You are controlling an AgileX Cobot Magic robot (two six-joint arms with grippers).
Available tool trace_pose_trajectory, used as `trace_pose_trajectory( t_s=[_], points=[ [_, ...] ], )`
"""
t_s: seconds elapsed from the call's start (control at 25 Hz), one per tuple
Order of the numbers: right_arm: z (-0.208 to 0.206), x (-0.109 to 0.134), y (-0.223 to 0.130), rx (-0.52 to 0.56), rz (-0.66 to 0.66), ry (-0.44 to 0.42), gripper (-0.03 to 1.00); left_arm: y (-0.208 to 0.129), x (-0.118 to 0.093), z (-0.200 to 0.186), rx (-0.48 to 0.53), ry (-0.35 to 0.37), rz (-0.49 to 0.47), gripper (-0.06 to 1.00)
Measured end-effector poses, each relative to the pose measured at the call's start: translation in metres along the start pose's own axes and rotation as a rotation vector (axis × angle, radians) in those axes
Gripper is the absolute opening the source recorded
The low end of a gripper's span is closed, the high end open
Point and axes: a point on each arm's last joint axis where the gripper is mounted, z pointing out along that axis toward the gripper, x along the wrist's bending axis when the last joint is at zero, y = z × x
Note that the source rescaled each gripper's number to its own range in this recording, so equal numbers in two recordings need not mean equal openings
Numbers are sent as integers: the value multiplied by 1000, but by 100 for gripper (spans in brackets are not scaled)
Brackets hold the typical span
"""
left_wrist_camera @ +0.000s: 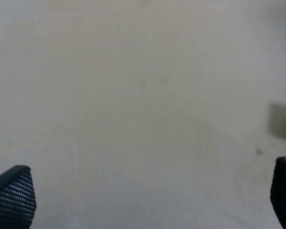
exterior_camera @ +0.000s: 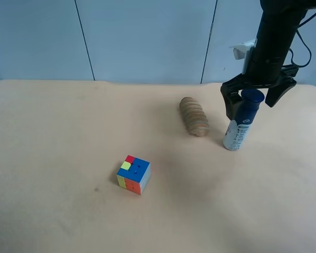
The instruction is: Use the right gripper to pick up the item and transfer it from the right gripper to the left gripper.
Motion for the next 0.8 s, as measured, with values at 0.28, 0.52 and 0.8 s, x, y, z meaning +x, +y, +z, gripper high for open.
trace_pose_trajectory(
  t_s=[0.28,0.52,0.8],
  points=[
    [5,0,3,-7,-21,0,94,0,0,0,0,0,0,100],
    [5,0,3,-9,-21,0,51,0,0,0,0,0,0,100],
    [5,0,4,-13,-20,4,0,0,0,0,0,0,0,100]
  ],
)
